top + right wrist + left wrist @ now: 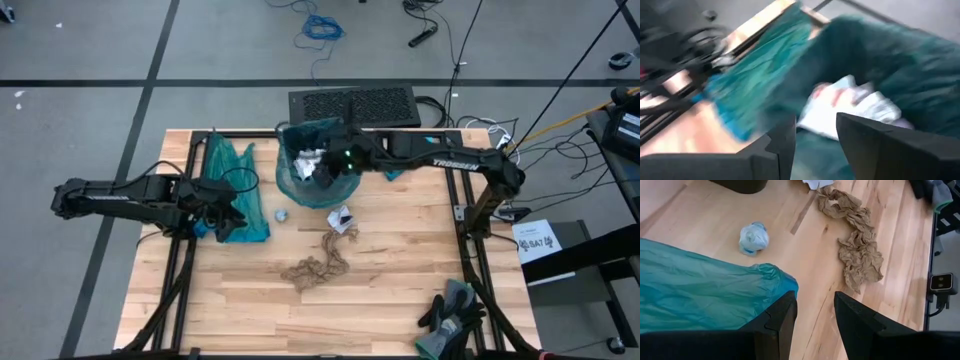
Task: Place trash/remove bag and relplace
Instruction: Put the blue plastic into the blue trash bag inside the black trash bin
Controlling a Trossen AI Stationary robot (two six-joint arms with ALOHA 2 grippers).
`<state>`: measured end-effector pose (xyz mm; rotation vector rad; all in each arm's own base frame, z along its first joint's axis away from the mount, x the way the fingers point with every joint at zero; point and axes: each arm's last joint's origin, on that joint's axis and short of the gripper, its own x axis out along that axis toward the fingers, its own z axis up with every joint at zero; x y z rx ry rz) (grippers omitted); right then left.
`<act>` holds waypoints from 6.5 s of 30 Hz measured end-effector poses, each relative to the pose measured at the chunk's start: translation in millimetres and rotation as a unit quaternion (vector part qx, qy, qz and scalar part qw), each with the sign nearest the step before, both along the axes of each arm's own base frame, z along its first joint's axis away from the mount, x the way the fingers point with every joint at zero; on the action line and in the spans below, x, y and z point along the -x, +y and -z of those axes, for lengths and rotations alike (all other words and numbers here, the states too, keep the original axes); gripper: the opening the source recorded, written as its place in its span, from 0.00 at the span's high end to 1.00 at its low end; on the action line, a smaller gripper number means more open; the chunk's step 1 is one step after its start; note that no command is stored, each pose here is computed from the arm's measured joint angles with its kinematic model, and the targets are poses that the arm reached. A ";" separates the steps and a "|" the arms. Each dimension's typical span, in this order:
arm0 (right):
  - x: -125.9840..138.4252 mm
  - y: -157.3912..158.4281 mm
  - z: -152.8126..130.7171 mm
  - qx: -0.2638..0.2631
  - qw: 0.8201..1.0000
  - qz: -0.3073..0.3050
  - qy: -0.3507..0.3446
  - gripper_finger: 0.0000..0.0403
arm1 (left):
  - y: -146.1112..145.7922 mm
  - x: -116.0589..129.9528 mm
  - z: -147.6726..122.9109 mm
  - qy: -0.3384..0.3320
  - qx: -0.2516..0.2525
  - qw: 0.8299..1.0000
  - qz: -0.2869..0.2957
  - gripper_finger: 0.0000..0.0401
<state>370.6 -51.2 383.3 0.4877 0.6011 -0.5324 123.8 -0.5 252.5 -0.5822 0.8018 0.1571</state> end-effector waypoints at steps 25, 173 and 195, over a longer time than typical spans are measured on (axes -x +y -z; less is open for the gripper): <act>41.8 153.5 13.6 0.003 0.997 0.014 0.080 0.68 | 7.5 -59.4 18.9 0.001 -0.008 0.999 -0.038 0.66; 138.7 194.8 179.4 -0.226 0.969 0.100 -0.011 0.68 | -0.7 -115.7 -82.3 -0.152 -0.084 0.984 -0.033 0.90; 130.7 198.5 173.1 -0.243 0.966 0.076 -0.051 0.68 | 106.1 -186.5 -109.7 -0.168 -0.142 0.972 -0.081 0.53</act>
